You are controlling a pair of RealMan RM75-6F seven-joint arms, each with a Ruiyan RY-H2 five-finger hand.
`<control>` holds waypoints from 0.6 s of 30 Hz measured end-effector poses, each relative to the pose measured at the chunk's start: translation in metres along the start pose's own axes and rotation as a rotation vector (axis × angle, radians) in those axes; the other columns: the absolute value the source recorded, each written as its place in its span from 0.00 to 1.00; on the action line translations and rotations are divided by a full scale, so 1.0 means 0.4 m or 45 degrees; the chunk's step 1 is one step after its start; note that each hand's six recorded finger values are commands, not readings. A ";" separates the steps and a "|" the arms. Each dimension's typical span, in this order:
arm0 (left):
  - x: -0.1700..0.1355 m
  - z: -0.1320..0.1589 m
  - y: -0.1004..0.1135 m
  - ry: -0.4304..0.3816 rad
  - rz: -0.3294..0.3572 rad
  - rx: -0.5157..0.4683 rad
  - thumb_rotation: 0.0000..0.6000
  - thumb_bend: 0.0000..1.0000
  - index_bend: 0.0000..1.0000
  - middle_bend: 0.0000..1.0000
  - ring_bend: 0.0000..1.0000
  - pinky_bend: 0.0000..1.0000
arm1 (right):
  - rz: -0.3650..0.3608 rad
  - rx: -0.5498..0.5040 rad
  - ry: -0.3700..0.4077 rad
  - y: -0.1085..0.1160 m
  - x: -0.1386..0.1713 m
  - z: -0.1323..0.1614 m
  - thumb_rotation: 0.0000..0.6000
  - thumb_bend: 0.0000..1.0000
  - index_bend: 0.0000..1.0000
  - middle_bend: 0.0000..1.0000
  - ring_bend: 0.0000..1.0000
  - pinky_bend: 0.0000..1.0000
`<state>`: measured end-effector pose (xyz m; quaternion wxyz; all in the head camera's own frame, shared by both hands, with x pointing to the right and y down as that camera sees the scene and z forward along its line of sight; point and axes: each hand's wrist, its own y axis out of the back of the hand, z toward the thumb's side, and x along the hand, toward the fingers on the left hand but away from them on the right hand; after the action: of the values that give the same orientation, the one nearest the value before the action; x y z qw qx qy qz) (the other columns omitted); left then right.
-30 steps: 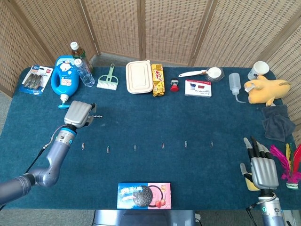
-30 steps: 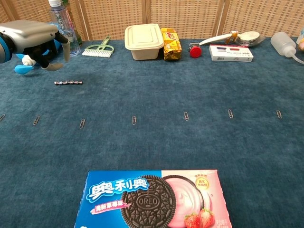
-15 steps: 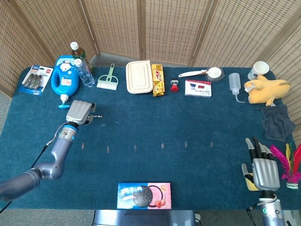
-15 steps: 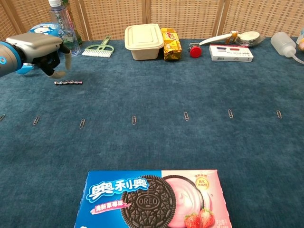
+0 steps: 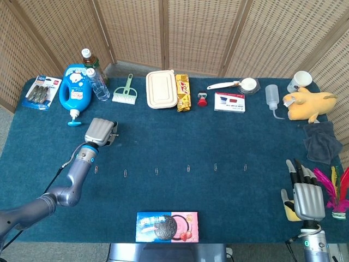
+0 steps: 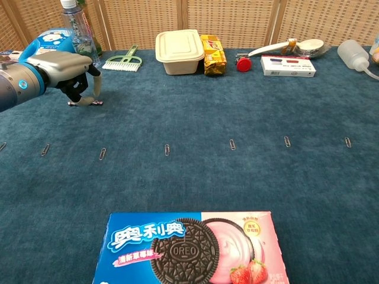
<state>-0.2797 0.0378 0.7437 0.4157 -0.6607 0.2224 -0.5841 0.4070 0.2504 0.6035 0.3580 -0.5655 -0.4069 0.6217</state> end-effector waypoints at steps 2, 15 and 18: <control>0.001 0.000 -0.002 0.000 -0.002 0.003 1.00 0.69 0.47 0.84 0.83 0.86 | 0.001 -0.001 -0.007 -0.001 0.003 -0.004 1.00 0.43 0.00 0.07 0.13 0.17; 0.013 0.008 -0.007 -0.009 -0.013 0.012 1.00 0.69 0.46 0.83 0.83 0.86 | -0.013 -0.005 -0.015 0.005 0.011 -0.011 1.00 0.43 0.00 0.07 0.13 0.17; 0.016 0.014 -0.013 -0.013 -0.024 0.016 1.00 0.69 0.46 0.83 0.83 0.86 | -0.012 -0.006 -0.022 0.004 0.013 -0.015 1.00 0.43 0.00 0.07 0.13 0.17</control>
<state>-0.2740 0.0374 0.7518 0.4155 -0.6630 0.2106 -0.5860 0.4123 0.2551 0.5995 0.3562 -0.5589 -0.4141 0.6239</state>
